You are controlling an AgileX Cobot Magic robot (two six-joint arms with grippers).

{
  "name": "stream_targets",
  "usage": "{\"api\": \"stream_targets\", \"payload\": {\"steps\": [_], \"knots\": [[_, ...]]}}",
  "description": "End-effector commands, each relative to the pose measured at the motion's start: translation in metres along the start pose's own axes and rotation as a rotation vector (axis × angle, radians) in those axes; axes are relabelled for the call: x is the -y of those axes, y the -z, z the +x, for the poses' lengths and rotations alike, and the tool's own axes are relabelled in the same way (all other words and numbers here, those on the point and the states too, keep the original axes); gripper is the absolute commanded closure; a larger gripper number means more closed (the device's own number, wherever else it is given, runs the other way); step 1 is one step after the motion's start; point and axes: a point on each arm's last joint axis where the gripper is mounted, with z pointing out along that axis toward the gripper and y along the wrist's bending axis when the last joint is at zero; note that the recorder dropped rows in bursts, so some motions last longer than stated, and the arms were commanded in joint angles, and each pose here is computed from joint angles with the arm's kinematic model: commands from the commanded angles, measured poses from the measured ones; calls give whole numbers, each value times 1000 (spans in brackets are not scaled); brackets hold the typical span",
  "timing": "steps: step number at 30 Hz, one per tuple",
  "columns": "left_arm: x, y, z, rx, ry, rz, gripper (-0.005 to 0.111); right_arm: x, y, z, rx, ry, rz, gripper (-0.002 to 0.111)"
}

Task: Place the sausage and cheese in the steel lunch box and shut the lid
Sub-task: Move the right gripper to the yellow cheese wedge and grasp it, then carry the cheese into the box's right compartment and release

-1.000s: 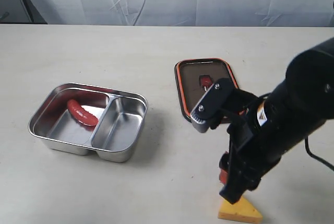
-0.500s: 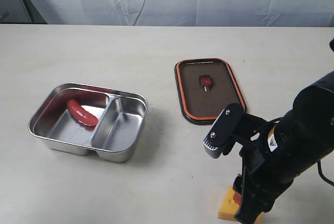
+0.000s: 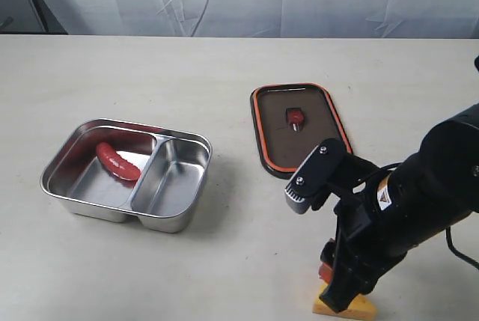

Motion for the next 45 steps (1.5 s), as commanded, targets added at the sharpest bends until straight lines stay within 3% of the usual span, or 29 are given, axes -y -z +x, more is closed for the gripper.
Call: {"api": "stream_targets", "payload": {"steps": [1, 10, 16, 24, 41, 43, 45], "knots": [[0, 0, 1, 8, 1, -1, 107, 1, 2, 1, 8, -2, 3, 55], [0, 0, 1, 8, 1, -1, 107, -2, 2, 7, -66, 2, -30, 55], [0, 0, 1, 8, 1, -1, 107, -4, 2, 10, -97, 55, -46, 39], [0, 0, 1, 8, 1, -1, 107, -3, -3, 10, -118, 78, -55, 39], [0, 0, 1, 1, -6, -3, 107, 5, -56, 5, -196, 51, -69, 39], [0, 0, 1, 1, -6, -3, 107, 6, -61, 5, -210, 49, -72, 42], [0, 0, 1, 1, -6, -3, 107, 6, -61, 6, -214, 40, -73, 51]]}}
